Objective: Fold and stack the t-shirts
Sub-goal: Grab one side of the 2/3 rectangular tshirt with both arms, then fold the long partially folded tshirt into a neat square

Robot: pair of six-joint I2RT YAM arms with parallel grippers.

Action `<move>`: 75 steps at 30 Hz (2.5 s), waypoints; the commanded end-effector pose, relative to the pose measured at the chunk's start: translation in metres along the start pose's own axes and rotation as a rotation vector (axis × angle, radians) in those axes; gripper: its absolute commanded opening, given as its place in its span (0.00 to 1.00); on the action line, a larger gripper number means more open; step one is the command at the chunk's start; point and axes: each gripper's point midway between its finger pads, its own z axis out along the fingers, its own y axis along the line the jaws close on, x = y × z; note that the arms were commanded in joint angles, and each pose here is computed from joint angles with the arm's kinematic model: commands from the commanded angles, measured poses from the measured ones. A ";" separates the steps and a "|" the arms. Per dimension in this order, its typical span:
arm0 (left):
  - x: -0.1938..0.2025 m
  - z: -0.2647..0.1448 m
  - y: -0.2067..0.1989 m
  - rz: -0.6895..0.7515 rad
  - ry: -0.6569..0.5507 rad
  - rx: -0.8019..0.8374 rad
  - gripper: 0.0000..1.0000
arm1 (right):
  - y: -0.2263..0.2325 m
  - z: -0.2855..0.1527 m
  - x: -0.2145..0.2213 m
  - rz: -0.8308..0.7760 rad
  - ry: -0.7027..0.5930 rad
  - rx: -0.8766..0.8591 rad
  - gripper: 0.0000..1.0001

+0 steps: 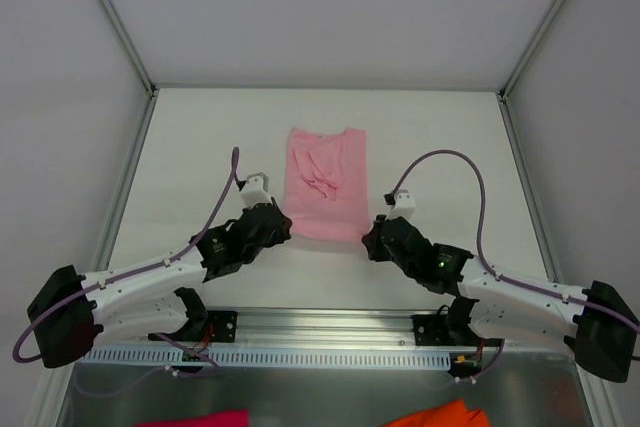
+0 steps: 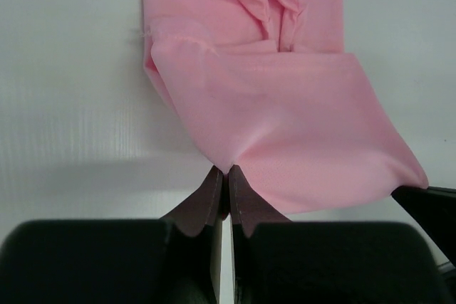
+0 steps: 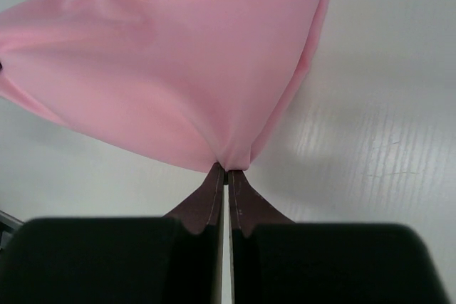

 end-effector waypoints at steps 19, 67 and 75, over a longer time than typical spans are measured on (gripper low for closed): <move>-0.051 0.032 -0.001 0.103 -0.083 -0.154 0.00 | 0.038 0.010 -0.093 -0.120 -0.123 0.090 0.01; -0.174 0.148 -0.030 0.169 -0.077 -0.211 0.00 | -0.018 0.115 -0.217 -0.120 -0.041 0.166 0.01; -0.168 0.206 -0.005 0.138 0.023 -0.227 0.36 | -0.054 0.188 -0.226 -0.116 0.058 0.190 0.09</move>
